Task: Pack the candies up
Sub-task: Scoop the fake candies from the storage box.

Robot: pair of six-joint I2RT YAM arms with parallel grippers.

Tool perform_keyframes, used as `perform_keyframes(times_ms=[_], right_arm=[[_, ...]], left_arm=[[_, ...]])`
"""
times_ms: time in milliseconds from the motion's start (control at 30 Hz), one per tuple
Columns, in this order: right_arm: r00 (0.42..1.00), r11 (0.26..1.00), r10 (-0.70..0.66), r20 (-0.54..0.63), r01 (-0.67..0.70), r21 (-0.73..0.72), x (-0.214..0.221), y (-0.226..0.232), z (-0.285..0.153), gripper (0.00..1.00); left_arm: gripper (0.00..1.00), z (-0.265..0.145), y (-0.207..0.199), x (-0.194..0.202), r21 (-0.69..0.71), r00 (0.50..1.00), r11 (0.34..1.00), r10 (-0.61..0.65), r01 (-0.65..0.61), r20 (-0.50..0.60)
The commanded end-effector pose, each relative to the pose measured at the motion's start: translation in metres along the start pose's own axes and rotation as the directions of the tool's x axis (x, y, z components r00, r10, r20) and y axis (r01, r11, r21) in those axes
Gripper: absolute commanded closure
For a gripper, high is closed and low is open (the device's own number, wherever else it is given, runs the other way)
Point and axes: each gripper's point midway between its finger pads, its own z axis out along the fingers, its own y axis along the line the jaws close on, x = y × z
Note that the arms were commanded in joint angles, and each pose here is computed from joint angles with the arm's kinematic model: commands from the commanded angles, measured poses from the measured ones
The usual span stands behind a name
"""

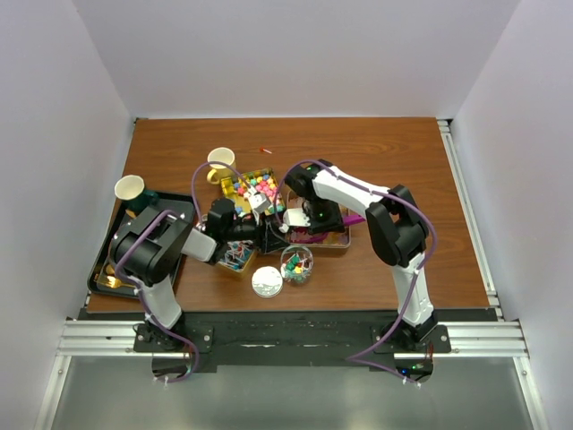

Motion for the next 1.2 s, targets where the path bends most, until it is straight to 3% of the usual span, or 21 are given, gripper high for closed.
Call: perform_keyframes(times_ms=[0, 233, 400, 433, 600, 833, 1000, 1167], right_arm=[[0.939, 0.994, -0.076, 0.335, 0.043, 0.103, -0.096, -0.027, 0.0, 1.0], [0.899, 0.996, -0.083, 0.431, 0.07, 0.045, -0.107, -0.01, -0.004, 1.0], [0.889, 0.999, -0.047, 0.455, 0.035, 0.034, -0.105, -0.01, 0.003, 1.0], [0.886, 0.999, -0.046, 0.462, 0.028, 0.045, -0.106, -0.014, 0.002, 1.0], [0.891, 0.998, -0.041, 0.453, 0.016, 0.059, -0.102, -0.02, 0.008, 1.0], [0.879, 0.999, -0.027, 0.476, 0.006, 0.044, -0.102, -0.019, 0.014, 1.0], [0.864, 0.999, 0.009, 0.503, -0.028, 0.03, -0.102, -0.021, 0.016, 1.0], [0.812, 0.996, 0.087, 0.577, -0.09, -0.022, -0.102, -0.026, 0.008, 1.0]], left_arm=[[0.44, -0.001, -0.011, 0.018, 0.036, 0.996, 0.998, -0.055, 0.057, -0.069], [0.43, -0.009, -0.001, 0.006, 0.0, 0.988, 0.989, -0.151, 0.151, -0.041], [0.41, -0.019, 0.0, -0.005, -0.021, 0.985, 0.987, -0.158, 0.157, -0.071], [0.41, -0.024, 0.001, 0.004, -0.046, 0.971, 0.978, -0.21, 0.206, -0.116], [0.41, -0.034, 0.016, -0.013, -0.137, 0.963, 0.968, -0.227, 0.208, -0.146], [0.39, -0.055, 0.025, -0.057, -0.239, 0.97, 0.949, -0.229, 0.204, -0.082], [0.39, -0.078, 0.027, -0.061, -0.296, 0.97, 0.935, -0.231, 0.198, -0.08], [0.39, -0.098, 0.027, -0.063, -0.36, 0.962, 0.907, -0.261, 0.217, -0.077]])
